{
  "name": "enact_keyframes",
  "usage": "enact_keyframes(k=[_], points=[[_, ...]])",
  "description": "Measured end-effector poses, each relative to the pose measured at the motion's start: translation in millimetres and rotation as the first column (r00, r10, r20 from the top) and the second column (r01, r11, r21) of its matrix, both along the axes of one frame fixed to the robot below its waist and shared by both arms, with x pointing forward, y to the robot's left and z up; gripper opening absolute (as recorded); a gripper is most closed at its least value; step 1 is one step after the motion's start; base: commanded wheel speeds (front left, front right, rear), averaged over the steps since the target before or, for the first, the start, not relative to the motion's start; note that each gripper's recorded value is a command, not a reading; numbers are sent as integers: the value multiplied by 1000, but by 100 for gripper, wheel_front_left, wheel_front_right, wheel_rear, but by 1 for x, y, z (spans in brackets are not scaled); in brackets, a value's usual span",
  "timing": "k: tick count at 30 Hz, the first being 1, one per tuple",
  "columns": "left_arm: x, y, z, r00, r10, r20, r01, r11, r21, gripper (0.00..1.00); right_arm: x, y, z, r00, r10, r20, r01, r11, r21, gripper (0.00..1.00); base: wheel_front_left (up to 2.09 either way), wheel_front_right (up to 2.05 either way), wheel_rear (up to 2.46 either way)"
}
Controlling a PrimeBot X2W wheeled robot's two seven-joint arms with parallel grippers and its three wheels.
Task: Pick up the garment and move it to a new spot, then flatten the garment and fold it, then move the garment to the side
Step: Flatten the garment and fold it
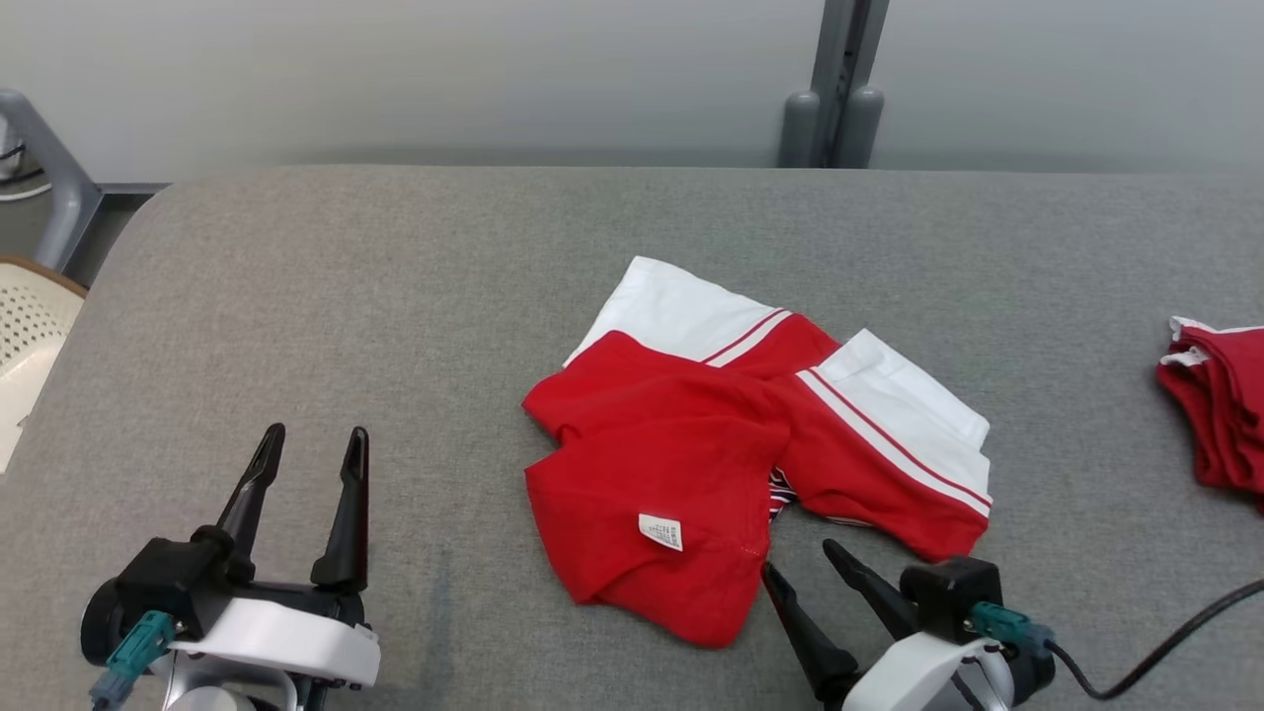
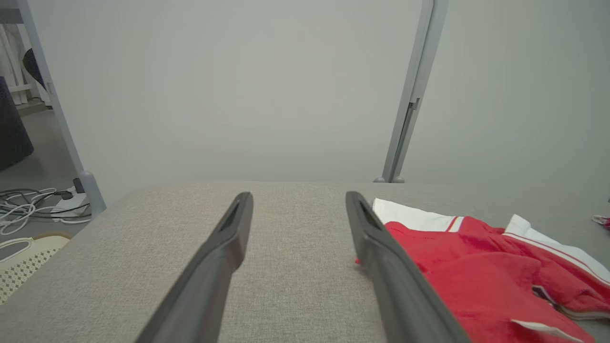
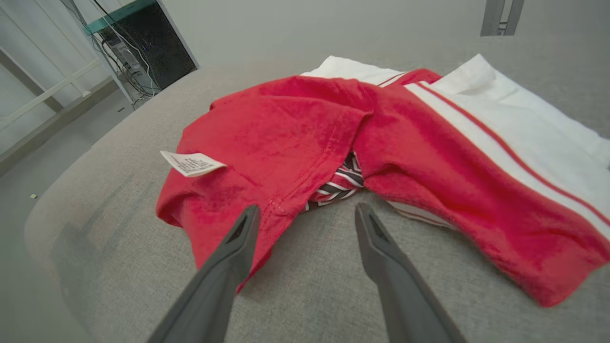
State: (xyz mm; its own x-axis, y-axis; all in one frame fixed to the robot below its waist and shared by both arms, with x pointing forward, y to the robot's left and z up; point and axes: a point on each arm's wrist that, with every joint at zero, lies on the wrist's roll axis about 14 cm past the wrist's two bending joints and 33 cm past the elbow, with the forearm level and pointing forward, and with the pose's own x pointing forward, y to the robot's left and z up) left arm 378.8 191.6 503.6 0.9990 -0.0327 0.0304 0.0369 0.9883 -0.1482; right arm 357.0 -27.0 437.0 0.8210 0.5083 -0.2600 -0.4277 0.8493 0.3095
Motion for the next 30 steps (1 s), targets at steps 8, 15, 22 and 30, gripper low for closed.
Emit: enact_keyframes(k=[8,15,22,30], points=[[5,9,-7,1000,25,-15,-25,1000,11,100,9,34,-15,994,97,-40,-95,995,38,42,0,0,0],[9,10,-8,999,29,-15,-29,1000,13,100,11,43,-20,991,117,-67,-113,991,67,0,0,0,0],[13,5,-10,1000,13,-17,-12,1000,19,100,28,32,5,995,85,43,-88,994,65,0,0,0,0],[23,-9,-8,1000,-31,-6,31,999,16,100,63,-50,70,948,-126,291,128,992,10,0,0,0,0]])
